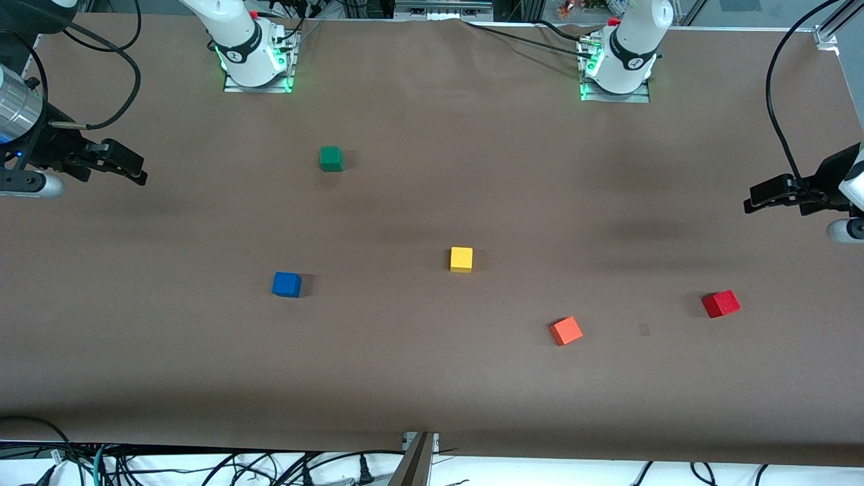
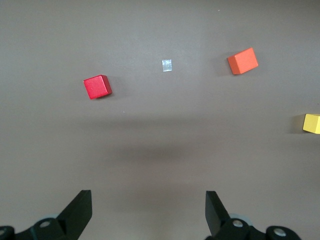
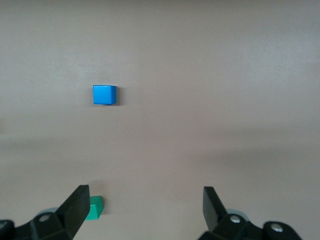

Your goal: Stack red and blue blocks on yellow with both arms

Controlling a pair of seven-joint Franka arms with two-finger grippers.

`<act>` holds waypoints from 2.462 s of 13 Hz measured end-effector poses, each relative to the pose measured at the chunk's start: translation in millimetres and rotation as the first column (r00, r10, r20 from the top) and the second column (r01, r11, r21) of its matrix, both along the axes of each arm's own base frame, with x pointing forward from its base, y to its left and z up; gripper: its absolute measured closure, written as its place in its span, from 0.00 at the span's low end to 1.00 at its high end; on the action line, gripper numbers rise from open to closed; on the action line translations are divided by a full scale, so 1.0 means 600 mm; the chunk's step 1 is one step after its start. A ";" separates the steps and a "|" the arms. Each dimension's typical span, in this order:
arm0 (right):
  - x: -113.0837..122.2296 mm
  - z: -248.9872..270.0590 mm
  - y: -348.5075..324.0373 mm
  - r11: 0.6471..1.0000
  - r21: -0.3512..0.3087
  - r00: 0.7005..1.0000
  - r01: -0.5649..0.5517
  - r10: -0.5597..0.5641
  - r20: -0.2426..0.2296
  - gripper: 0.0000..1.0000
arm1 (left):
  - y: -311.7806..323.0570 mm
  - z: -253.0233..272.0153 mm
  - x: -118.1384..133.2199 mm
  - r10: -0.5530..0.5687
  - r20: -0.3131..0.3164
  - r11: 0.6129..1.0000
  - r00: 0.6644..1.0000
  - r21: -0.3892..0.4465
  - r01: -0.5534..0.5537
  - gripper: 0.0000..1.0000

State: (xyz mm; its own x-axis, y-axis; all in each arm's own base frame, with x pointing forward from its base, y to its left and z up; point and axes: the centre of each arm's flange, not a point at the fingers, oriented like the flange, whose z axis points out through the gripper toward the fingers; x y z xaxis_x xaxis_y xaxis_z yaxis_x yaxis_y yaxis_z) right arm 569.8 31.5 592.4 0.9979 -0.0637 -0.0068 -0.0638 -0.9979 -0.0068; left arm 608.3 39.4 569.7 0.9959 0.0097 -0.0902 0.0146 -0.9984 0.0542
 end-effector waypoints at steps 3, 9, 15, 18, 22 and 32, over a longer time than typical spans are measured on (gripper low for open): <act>0.000 0.000 0.000 1.000 0.000 1.000 0.000 0.000 0.000 0.00 | 0.001 -0.001 0.000 0.001 -0.001 1.000 1.000 0.000 -0.001 0.00; 0.000 0.000 0.000 1.000 0.000 1.000 0.000 0.000 0.001 0.00 | 0.040 -0.037 0.025 0.043 -0.007 0.999 0.999 0.006 -0.043 0.00; 0.001 0.002 -0.001 1.000 0.000 1.000 0.001 -0.001 0.005 0.00 | 0.124 -0.255 0.117 0.083 -0.054 0.993 0.995 0.087 -0.078 0.00; 0.001 0.003 -0.002 1.000 0.000 1.000 0.002 -0.002 0.006 0.00 | 0.185 -0.358 0.135 0.132 -0.047 0.988 0.990 0.090 -0.127 0.00; 0.001 0.003 -0.002 1.000 0.000 1.000 0.002 -0.002 0.007 0.00 | 0.248 -0.477 0.132 0.218 -0.036 0.974 0.975 0.064 -0.215 0.00; 0.001 0.004 -0.005 1.000 0.000 1.000 0.005 -0.005 0.007 0.00 | 0.223 -0.586 0.127 0.277 0.080 0.958 0.958 0.061 -0.282 0.00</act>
State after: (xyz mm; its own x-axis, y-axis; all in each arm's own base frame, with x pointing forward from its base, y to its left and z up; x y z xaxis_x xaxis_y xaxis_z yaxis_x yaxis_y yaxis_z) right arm 570.6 28.5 594.6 0.9976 -0.0690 0.0004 -0.0690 -0.9976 -0.0075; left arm 684.3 173.1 218.3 0.9563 0.2923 -0.0098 0.2923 -0.9563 -0.0053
